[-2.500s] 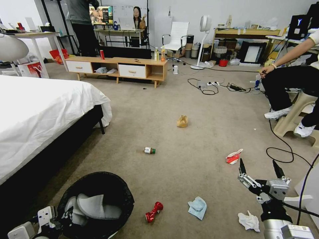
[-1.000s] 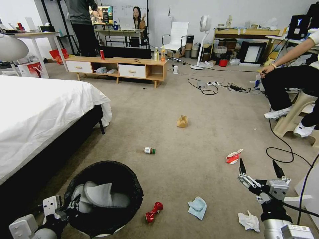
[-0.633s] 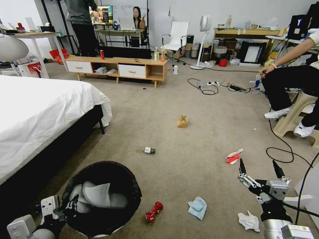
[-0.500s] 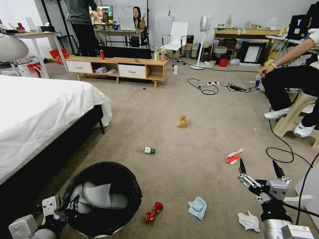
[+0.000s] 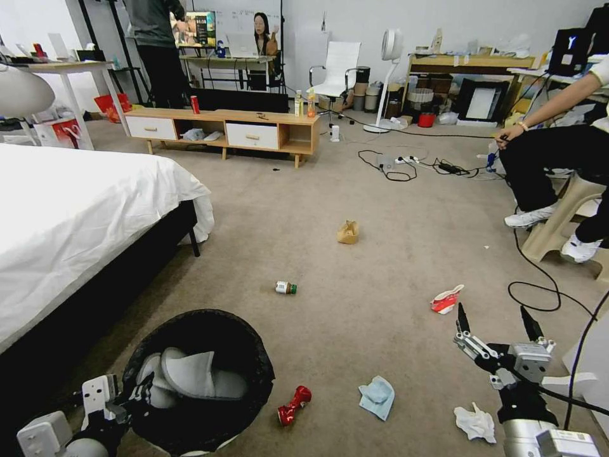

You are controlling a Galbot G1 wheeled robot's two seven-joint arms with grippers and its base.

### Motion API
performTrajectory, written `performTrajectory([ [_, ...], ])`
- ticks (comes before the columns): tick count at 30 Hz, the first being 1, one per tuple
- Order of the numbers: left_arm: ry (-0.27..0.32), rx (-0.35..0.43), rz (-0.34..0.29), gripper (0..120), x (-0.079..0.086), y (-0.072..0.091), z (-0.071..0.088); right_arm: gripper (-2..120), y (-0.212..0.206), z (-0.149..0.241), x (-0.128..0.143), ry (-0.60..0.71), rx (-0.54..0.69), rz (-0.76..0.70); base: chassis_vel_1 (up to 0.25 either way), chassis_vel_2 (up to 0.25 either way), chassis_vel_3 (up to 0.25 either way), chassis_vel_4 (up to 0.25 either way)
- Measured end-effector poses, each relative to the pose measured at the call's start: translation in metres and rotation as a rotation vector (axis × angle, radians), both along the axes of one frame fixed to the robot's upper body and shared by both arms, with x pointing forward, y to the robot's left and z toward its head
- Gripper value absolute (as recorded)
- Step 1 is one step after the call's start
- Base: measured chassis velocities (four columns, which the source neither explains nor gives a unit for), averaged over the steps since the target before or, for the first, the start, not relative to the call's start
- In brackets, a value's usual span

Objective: Pick up the trash bin and place the garbage on the floor into it.

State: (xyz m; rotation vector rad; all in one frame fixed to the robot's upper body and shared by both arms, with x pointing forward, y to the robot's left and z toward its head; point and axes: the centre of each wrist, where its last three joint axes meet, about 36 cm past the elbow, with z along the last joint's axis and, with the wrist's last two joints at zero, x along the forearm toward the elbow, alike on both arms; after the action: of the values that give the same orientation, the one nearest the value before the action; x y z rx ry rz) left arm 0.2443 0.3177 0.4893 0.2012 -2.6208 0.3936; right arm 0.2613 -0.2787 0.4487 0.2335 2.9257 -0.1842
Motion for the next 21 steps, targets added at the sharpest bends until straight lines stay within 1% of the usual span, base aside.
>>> performTrajectory([
  [21, -0.005, 0.0, -0.007, 7, -0.0006, -0.0012, 0.0001, 100, 0.0, 0.0, 0.0, 0.0, 0.0, 0.0, 0.0, 0.0, 0.0, 0.0],
])
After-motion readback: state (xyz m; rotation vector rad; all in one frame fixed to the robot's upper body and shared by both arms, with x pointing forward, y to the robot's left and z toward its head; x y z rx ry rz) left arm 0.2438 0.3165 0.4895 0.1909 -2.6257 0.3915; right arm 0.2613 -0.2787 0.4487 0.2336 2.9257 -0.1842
